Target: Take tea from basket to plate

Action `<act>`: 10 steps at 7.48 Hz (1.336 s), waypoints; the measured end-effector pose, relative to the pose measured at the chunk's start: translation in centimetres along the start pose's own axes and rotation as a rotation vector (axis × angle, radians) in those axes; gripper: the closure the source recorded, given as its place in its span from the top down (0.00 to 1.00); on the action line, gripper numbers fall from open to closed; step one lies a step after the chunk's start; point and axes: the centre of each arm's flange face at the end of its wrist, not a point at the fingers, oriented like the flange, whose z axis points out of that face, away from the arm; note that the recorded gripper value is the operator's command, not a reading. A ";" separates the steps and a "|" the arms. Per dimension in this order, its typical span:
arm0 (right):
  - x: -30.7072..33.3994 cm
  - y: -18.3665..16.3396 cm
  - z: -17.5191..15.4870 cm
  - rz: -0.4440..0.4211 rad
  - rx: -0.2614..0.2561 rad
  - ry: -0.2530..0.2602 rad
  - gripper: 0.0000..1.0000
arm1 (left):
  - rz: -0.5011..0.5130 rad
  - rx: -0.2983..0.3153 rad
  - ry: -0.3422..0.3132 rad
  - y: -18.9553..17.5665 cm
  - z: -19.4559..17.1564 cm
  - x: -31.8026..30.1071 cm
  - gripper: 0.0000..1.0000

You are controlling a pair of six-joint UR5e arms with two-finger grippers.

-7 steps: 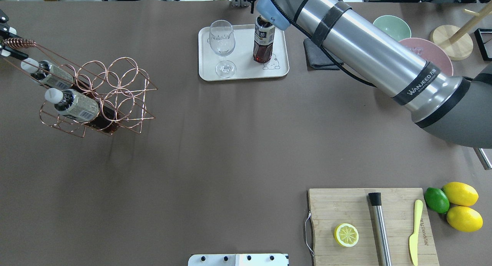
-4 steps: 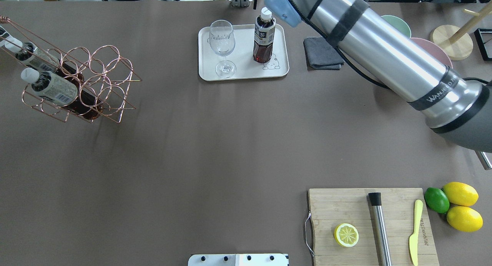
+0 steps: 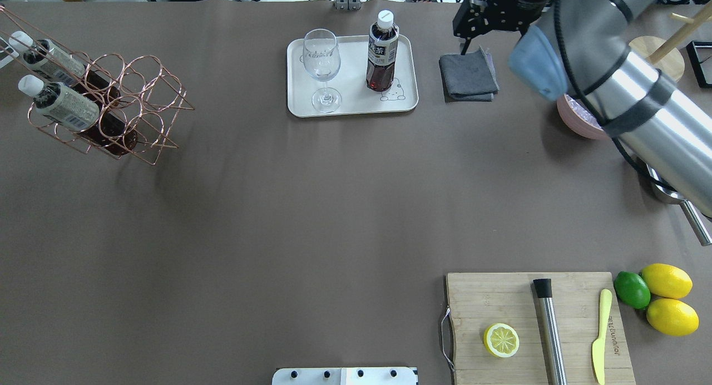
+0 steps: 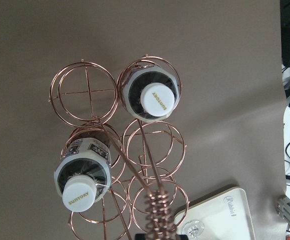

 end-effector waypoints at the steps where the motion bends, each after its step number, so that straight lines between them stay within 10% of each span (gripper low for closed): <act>1: 4.8 1.8 -0.2 -0.007 0.004 0.011 0.99 | -0.008 0.009 -0.003 -2.8 -0.1 1.9 0.00; 10: 34.2 8.7 1.7 -0.114 -0.095 0.095 0.99 | -0.234 0.025 -0.027 -14.9 -1.0 9.3 0.00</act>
